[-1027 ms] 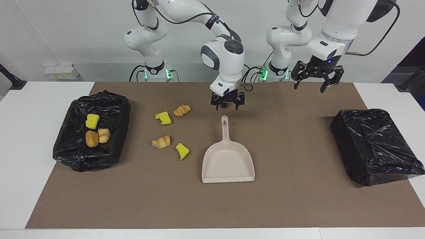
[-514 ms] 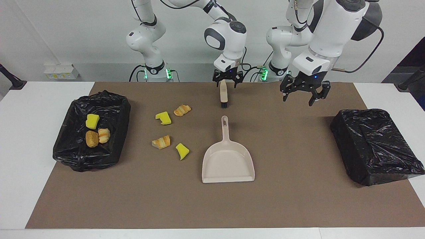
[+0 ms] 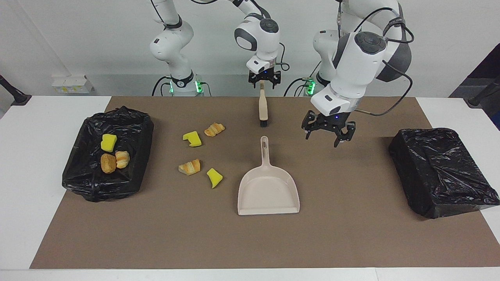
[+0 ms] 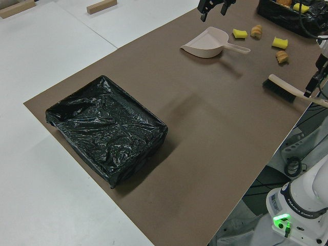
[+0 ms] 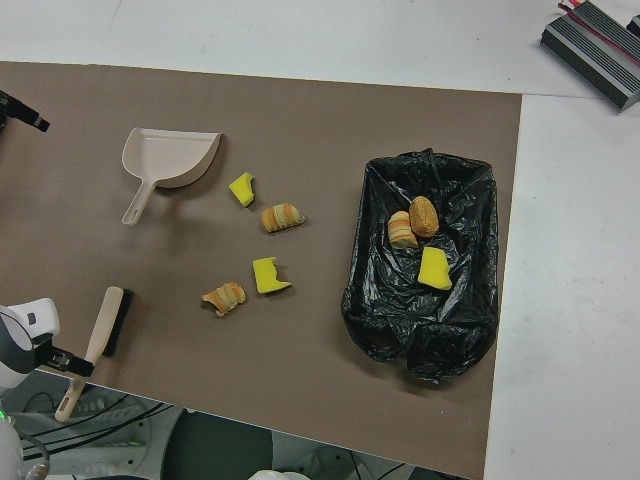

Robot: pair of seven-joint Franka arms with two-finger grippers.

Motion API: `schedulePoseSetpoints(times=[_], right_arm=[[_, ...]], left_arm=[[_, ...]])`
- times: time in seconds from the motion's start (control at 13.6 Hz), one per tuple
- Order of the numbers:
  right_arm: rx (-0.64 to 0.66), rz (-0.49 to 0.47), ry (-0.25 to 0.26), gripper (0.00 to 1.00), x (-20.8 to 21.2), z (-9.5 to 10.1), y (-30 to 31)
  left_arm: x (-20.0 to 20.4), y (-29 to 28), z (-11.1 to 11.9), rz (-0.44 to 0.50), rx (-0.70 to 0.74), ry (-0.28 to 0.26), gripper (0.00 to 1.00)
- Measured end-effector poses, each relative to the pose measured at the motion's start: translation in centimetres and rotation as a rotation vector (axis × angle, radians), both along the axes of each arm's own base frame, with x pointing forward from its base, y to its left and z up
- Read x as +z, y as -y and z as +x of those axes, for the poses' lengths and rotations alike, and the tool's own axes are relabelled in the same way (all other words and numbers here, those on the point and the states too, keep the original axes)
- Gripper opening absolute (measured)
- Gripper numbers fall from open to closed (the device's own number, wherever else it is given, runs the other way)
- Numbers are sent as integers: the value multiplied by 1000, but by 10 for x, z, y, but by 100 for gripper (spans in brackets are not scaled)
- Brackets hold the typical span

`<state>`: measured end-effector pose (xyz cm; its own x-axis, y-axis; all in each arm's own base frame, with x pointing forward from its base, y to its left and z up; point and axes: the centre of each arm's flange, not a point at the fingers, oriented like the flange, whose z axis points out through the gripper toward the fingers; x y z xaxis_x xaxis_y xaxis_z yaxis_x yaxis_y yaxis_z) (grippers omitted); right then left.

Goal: Sweep and dump trash in bin
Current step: 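Grasp the dustpan handle with the left gripper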

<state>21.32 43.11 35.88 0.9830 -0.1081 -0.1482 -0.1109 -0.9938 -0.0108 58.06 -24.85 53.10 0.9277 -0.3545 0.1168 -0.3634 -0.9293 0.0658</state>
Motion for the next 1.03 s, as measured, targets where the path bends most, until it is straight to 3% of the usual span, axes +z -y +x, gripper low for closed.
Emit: schedulePoseSetpoints(times=[0.07, 0.29, 0.59, 0.73, 0.81, 0.95, 1.03], right_arm=[[-10, 0, -6, 85, -4, -1, 2], [-25, -9, -19, 67, -14, -3, 8], [-49, 3, -44, 63, -18, -6, 8], [-49, 3, -49, 45, -19, -8, 7], [-47, 2, -50, 44, -19, -9, 7], [-47, -1, -52, 29, -21, -10, 7], [-47, -4, -54, 26, -21, -11, 8]], left_arm=[[-5, 7, -3, 2, -9, -9, 100], [-33, 42, -20, 5, 18, -42, 100], [-100, 105, -52, -22, 74, -45, 100], [-130, 133, -70, -32, 103, -56, 100], [-143, 140, -75, -39, 117, -57, 100], [-162, 147, -77, -51, 140, -56, 100], [-169, 149, -77, -51, 145, -60, 94]])
